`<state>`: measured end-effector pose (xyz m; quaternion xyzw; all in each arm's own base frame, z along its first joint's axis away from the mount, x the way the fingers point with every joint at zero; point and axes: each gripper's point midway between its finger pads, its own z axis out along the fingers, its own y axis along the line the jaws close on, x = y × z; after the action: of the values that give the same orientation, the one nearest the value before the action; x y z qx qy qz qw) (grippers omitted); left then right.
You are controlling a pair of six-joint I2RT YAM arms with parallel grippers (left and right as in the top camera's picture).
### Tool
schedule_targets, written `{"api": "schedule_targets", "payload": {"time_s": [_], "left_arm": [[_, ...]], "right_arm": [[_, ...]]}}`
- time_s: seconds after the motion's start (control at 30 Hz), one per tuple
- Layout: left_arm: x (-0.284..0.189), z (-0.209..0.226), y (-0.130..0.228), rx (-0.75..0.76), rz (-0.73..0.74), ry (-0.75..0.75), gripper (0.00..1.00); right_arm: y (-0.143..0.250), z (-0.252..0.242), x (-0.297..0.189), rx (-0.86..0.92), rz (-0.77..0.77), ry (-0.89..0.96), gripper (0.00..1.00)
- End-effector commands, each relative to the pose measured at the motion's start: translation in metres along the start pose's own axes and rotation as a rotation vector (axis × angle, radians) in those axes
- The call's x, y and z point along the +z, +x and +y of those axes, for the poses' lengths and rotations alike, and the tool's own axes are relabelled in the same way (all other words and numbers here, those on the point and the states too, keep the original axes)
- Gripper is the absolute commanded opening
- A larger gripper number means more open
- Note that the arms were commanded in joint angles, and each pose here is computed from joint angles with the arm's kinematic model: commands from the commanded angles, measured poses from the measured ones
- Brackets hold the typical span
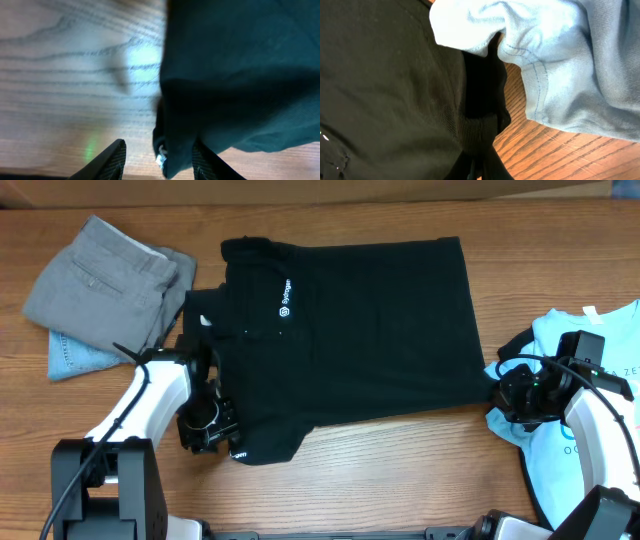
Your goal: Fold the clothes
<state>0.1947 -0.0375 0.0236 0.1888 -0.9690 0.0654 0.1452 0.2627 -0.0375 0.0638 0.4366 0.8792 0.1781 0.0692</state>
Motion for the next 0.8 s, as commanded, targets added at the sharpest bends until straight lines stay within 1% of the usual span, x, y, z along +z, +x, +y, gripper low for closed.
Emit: {"api": "schedule_targets", "payload": {"time_s": [0.0, 0.17, 0.23, 0.37, 0.43, 0.5, 0.6, 0.67, 0.7, 0.73, 0.77], "left_arm": [[0.008, -0.009, 0.016, 0.062, 0.033, 0.011, 0.46], [0.023, -0.014, 0.030, 0.134, 0.054, -0.015, 0.47], [0.027, -0.014, 0.033, 0.142, 0.061, -0.023, 0.45], [0.030, -0.012, 0.035, 0.146, 0.061, -0.033, 0.36], [0.030, -0.013, 0.032, 0.149, 0.050, -0.027, 0.29], [0.030, -0.017, 0.027, 0.155, 0.027, -0.016, 0.25], [0.030, -0.023, 0.015, 0.173, -0.021, 0.008, 0.25], [0.030, -0.027, 0.012, 0.185, -0.033, 0.023, 0.29], [0.030, -0.030, 0.014, 0.184, -0.025, 0.039, 0.27], [0.030, -0.034, 0.018, 0.185, -0.008, 0.068, 0.22], [0.029, -0.040, 0.023, 0.194, 0.019, 0.108, 0.15]], "right_arm": [[-0.009, 0.006, -0.009, -0.022, -0.044, -0.009, 0.04], [-0.009, 0.006, -0.009, -0.023, -0.048, -0.011, 0.04], [-0.010, 0.007, -0.009, -0.024, -0.049, -0.012, 0.04], [-0.010, 0.007, -0.009, -0.024, -0.050, -0.013, 0.04], [-0.010, 0.007, -0.009, -0.024, -0.050, -0.013, 0.04], [-0.010, 0.007, -0.009, -0.024, -0.051, -0.013, 0.04], [-0.012, 0.005, -0.009, -0.025, -0.061, -0.002, 0.04], [-0.012, 0.005, -0.009, -0.025, -0.062, -0.003, 0.04], [-0.012, 0.005, -0.009, -0.025, -0.062, -0.003, 0.04], [-0.012, 0.005, -0.009, -0.025, -0.062, -0.003, 0.04], [-0.012, 0.005, -0.009, -0.024, -0.060, -0.002, 0.04]]}}
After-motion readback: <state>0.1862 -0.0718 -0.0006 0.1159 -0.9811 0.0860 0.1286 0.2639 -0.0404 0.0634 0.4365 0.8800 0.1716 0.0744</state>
